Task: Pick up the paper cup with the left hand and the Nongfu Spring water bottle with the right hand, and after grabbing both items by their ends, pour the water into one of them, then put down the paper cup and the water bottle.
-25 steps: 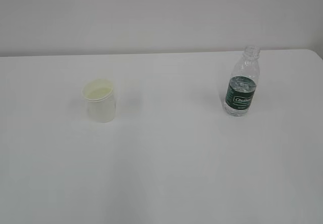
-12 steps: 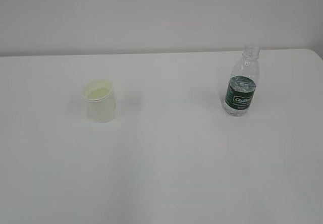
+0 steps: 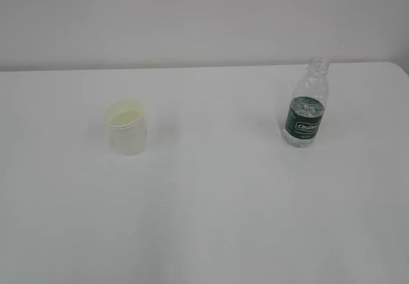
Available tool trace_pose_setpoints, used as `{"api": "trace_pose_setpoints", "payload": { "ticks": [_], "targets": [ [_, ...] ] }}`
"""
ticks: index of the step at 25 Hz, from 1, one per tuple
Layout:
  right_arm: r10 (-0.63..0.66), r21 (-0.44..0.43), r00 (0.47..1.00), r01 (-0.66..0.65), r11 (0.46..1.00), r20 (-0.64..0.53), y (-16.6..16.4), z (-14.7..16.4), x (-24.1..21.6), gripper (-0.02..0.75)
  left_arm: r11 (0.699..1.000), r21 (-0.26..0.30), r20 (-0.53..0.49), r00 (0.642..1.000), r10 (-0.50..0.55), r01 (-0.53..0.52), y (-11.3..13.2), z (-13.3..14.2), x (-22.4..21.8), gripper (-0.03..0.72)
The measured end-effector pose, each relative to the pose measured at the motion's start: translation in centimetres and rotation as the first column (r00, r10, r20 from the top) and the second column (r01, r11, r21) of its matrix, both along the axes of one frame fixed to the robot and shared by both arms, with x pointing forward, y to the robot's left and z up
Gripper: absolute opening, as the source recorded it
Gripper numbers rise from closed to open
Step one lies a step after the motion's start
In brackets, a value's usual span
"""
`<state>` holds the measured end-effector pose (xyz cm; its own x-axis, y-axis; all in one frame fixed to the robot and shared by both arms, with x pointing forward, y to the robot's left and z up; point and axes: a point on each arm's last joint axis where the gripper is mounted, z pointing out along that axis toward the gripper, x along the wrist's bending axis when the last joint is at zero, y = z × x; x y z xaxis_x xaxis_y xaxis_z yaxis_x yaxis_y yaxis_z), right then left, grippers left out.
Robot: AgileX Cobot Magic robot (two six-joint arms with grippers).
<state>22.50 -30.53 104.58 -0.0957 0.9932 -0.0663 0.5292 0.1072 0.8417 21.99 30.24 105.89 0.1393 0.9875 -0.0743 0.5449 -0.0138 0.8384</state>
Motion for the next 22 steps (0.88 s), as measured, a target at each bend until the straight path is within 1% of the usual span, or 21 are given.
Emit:
{"api": "trace_pose_setpoints", "payload": {
  "ticks": [11,22],
  "targets": [
    [-0.002,-0.005,1.000,0.002,1.000,0.012,0.00,-0.25,0.34,0.553,1.000,-0.004,0.067,0.998,0.007,-0.007,-0.05,-0.11,0.86,0.471],
    [-0.002,-0.004,1.000,0.002,1.000,0.015,0.00,-0.23,0.35,0.552,1.000,-0.003,0.069,0.998,0.006,-0.006,-0.07,-0.21,0.97,0.469]
  ]
}}
